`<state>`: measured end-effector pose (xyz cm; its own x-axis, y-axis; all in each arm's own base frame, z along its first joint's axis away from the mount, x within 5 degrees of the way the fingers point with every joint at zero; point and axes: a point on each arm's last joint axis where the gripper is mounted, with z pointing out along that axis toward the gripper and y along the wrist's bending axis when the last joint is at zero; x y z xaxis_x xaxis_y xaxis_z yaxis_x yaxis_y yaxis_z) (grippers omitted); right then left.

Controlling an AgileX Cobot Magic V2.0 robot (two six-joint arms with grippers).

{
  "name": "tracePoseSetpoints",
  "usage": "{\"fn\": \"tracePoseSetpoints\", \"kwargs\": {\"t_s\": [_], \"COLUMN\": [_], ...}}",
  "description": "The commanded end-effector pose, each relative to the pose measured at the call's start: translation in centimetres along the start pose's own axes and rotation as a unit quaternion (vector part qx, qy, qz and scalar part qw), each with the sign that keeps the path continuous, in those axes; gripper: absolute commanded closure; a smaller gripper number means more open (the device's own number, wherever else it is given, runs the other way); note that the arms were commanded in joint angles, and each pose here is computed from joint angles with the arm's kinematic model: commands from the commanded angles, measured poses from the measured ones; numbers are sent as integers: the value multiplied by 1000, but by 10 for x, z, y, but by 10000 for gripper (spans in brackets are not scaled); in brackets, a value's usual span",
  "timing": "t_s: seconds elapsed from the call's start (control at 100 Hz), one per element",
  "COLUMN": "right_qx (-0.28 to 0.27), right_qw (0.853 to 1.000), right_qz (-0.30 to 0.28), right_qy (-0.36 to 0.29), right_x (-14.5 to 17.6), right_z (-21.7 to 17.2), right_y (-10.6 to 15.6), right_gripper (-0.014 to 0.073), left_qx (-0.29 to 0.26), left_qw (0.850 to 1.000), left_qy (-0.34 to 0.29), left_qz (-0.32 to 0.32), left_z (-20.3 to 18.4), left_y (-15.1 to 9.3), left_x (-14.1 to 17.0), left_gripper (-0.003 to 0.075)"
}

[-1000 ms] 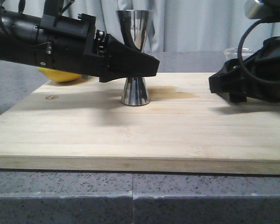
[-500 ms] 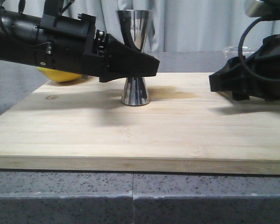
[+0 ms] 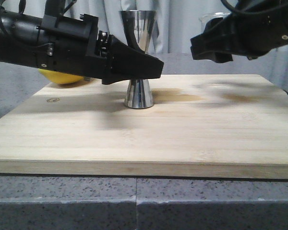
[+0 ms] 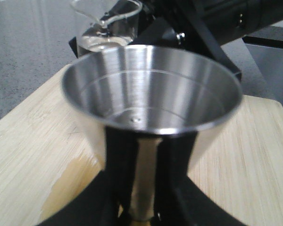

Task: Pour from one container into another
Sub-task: 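Lift the beaker with the right gripper over the jigger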

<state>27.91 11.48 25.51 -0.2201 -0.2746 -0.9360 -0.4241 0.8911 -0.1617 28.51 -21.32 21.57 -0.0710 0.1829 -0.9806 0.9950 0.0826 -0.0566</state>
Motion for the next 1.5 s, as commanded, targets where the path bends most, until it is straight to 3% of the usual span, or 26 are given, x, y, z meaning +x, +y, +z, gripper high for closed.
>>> {"fn": "tracePoseSetpoints", "kwargs": {"t_s": [0.0,0.35,0.68,1.02,1.49], "right_qx": [7,-39,-58,-64,-69], "right_qw": [998,991,980,956,927], "right_qz": [-22,-117,-186,-283,-368], "right_qy": [-56,-47,-41,-33,-32], "right_x": [-37,-80,-87,-95,-95], "right_z": [-6,-8,-10,-14,-16], "right_y": [-7,17,32,43,54], "right_gripper": [326,326,326,326,326], "left_qx": [5,5,5,5,5], "left_qw": [998,998,998,998,998], "left_qy": [-66,-66,-66,-66,-66], "left_qz": [13,13,13,13,13], "left_z": [-3,-3,-3,-3,-3], "left_y": [-4,-4,-4,-4,-4], "left_x": [-30,-30,-30,-30,-30], "left_gripper": [585,585,585,585,585]}}
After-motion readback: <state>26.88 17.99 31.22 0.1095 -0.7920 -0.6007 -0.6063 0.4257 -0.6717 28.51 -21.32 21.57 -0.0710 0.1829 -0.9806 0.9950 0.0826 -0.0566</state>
